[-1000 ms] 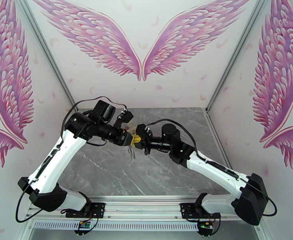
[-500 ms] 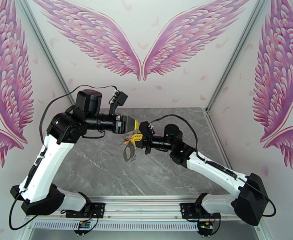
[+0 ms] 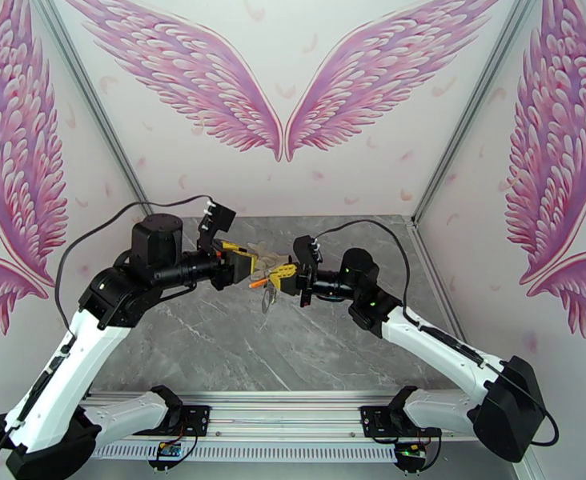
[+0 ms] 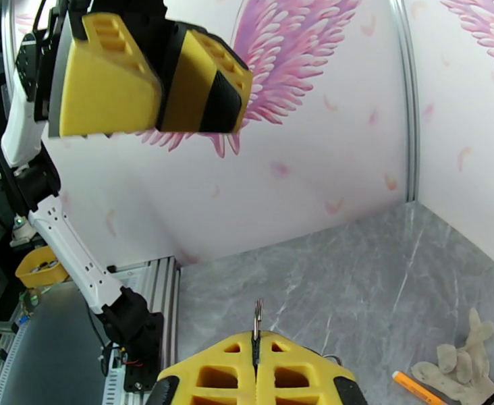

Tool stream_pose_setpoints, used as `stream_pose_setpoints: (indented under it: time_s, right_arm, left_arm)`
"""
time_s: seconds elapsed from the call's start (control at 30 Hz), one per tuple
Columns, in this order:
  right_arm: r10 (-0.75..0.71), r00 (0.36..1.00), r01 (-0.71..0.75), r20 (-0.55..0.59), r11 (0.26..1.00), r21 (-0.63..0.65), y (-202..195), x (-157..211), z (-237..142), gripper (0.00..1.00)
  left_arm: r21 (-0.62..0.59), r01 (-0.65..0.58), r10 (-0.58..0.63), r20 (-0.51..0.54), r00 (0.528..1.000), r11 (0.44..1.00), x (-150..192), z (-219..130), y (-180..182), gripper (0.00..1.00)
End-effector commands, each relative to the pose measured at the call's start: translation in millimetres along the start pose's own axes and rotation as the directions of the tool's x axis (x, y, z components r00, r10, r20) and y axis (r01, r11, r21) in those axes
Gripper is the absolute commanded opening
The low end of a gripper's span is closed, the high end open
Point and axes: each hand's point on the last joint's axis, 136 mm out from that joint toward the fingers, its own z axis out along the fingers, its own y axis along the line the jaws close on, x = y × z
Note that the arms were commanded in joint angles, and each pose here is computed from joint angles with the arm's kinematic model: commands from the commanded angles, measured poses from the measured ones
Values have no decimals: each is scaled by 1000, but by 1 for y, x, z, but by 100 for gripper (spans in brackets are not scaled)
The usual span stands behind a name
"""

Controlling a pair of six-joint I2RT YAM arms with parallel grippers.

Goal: Remove the keys from the keyring

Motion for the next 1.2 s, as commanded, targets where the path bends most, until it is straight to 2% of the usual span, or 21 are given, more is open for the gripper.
stream_pose_setpoints:
  time_s: [0.0, 0.13, 0.23, 0.4, 0.5, 0.63, 0.73, 1.0, 1.17]
  right_arm:
    - [43, 999, -42, 27, 998, -52, 12, -12, -6, 0]
    - [47, 999, -46, 20, 997, -60, 14, -12, -8, 0]
    - [49, 999, -47, 19, 996, -75, 17, -13, -8, 0]
    - [53, 998, -51, 19, 995, -84, 20, -14, -8, 0]
    - [49, 999, -48, 9, 994, -93, 24, -12, -6, 0]
    - [38, 999, -38, 0, 994, -98, 28, -12, -5, 0]
    - [30, 999, -32, -15, 994, -102, 32, -9, -2, 0]
    - [11, 1000, -12, -3, 996, -85, 34, -15, -5, 0]
    - [-13, 1000, 13, -7, 999, -40, 34, -21, -10, 0]
  left_arm:
    - [9, -156, 153, 143, 978, 988, -13, -5, -4, 40]
    - [109, -192, 181, 100, 978, 975, 16, 8, -11, 35]
    - [121, -197, 184, 107, 977, 973, 26, 14, -9, 35]
    - [163, -224, 207, 118, 971, 961, 34, 22, -12, 34]
    - [128, -232, 216, 132, 968, 964, 33, 26, -5, 34]
    - [171, -246, 225, 136, 965, 954, 34, 33, -9, 34]
    - [147, -240, 224, 118, 967, 960, 34, 39, -2, 30]
    - [238, -282, 260, 120, 958, 929, 42, 35, -18, 23]
    - [283, -284, 267, 100, 959, 916, 54, 30, -25, 22]
